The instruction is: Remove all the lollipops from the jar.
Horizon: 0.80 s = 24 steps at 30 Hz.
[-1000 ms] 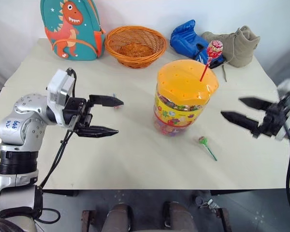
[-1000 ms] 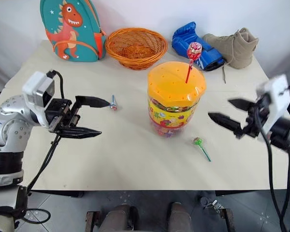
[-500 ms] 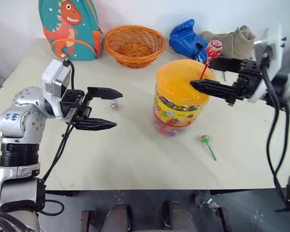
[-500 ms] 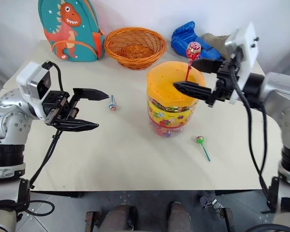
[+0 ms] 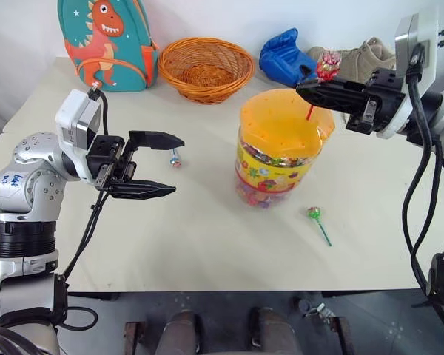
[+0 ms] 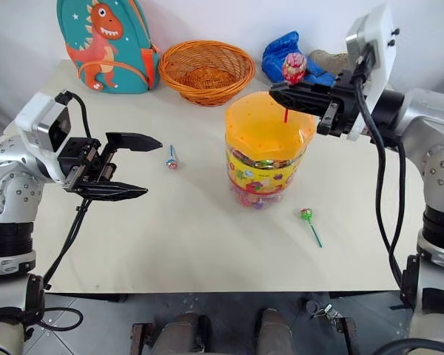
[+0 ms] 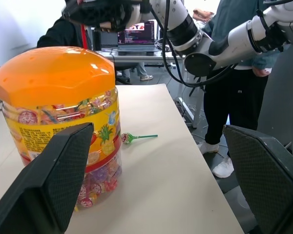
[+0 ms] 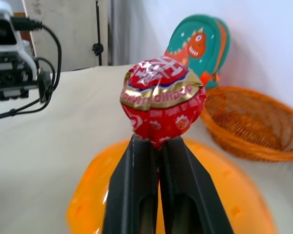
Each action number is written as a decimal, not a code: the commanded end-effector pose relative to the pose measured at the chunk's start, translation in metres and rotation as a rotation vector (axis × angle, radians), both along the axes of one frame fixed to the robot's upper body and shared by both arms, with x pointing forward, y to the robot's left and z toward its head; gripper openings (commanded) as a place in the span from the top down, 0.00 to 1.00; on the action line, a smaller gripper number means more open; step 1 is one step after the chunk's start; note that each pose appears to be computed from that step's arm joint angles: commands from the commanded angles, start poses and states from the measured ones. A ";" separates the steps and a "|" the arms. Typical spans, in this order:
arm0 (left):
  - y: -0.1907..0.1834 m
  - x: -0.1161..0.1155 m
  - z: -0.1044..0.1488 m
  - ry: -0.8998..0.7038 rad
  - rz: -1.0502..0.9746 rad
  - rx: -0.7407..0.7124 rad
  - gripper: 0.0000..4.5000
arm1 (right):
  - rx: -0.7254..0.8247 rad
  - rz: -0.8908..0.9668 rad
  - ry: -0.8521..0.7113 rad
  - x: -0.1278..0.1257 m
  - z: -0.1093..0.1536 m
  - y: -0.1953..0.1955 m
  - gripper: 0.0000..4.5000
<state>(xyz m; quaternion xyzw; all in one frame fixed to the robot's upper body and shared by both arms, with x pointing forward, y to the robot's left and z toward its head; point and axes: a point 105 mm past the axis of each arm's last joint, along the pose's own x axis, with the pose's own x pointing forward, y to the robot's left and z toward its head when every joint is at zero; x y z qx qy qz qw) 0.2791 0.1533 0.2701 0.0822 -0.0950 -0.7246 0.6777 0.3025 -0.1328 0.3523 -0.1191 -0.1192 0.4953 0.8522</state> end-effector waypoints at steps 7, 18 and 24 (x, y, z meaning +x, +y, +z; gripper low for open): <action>-0.005 -0.001 0.007 -0.036 -0.038 -0.014 0.00 | 0.060 -0.094 -0.145 -0.020 0.047 -0.017 1.00; 0.006 -0.009 -0.014 0.004 -0.012 0.054 0.00 | -0.154 -0.560 0.396 -0.035 -0.084 -0.135 1.00; 0.007 -0.009 -0.042 0.026 -0.005 0.162 0.00 | -0.255 -0.649 0.628 -0.035 -0.169 -0.153 1.00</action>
